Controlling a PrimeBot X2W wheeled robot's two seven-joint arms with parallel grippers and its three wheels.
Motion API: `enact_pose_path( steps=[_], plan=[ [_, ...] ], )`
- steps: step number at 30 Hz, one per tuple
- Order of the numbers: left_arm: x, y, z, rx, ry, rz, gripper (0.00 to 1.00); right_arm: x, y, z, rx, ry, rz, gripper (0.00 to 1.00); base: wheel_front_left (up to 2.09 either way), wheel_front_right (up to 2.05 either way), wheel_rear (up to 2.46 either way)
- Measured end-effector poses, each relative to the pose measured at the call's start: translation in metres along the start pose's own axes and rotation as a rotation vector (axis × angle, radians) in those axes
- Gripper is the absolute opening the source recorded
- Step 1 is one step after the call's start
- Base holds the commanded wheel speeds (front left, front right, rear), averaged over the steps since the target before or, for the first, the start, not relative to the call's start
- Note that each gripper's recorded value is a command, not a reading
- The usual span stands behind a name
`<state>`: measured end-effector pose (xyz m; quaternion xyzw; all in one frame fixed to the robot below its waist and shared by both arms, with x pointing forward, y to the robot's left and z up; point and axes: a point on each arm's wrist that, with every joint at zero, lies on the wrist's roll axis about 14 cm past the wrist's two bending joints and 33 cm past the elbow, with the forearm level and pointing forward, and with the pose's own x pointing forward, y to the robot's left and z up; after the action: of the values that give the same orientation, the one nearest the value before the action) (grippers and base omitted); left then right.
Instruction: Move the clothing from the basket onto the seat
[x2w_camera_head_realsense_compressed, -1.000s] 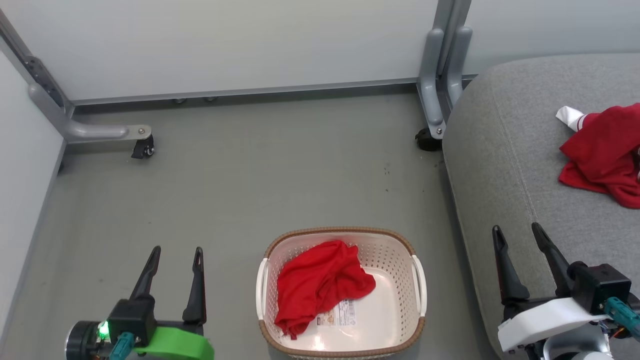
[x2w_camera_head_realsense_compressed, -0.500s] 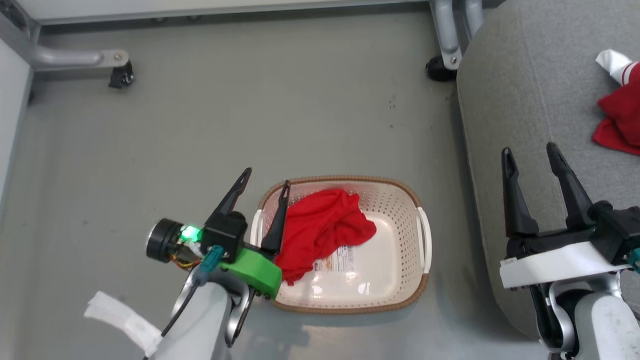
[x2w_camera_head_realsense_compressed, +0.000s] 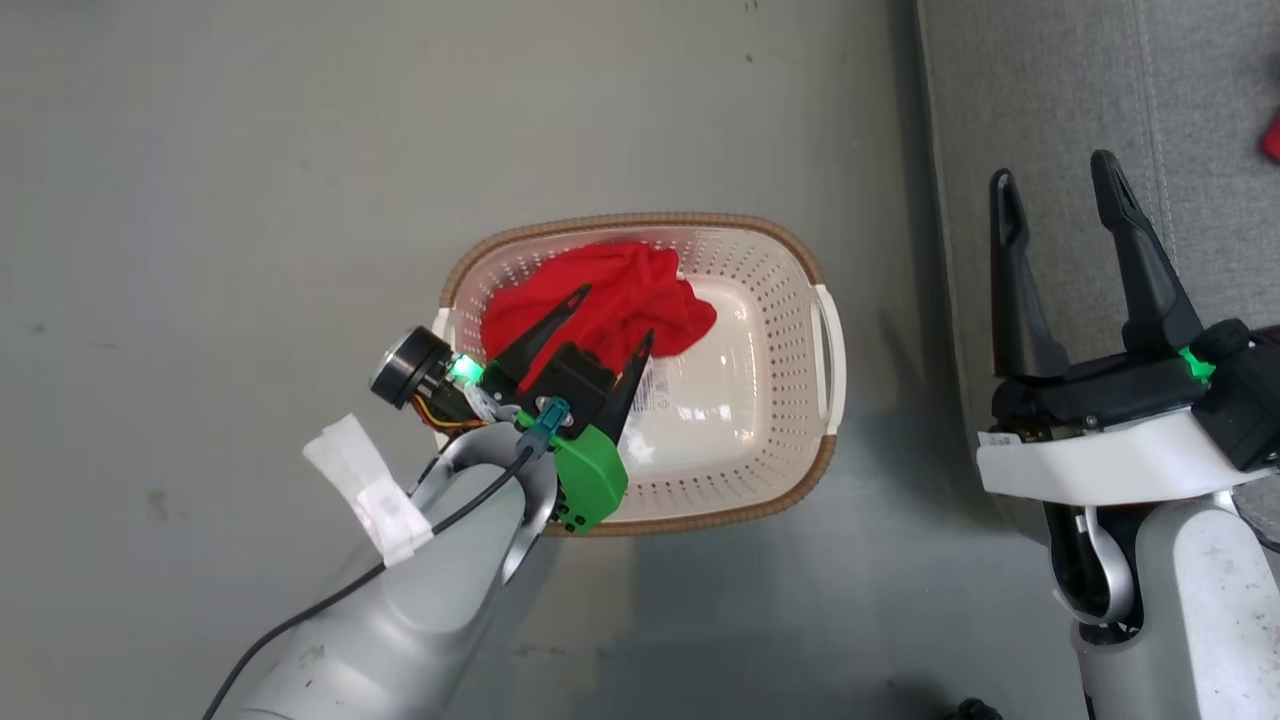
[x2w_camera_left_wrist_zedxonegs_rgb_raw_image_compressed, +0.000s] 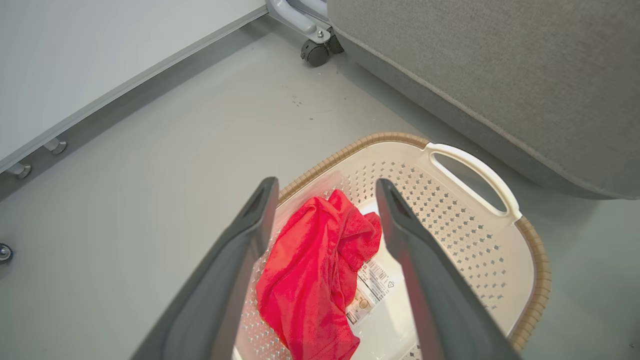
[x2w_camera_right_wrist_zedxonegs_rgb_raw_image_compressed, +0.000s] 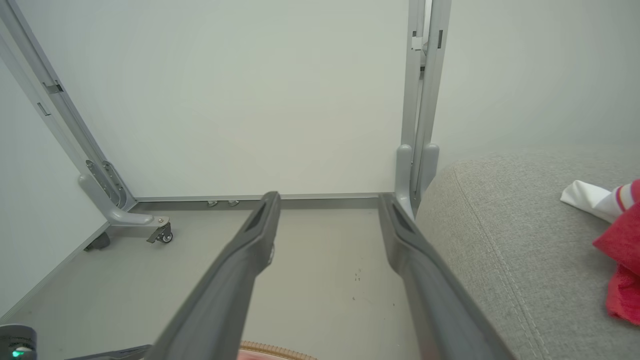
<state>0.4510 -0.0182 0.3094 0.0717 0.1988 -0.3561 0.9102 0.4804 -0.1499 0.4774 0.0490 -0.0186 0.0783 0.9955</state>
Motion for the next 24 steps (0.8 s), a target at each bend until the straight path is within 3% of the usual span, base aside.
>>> enact_pose_path(
  steps=[24],
  plan=[
    [0.076,0.001,-0.167,0.154,0.48,-0.166,1.0,-0.005,-0.042,-0.096,0.021,0.158,-0.097,1.0,0.0,0.0,0.0]
  ],
)
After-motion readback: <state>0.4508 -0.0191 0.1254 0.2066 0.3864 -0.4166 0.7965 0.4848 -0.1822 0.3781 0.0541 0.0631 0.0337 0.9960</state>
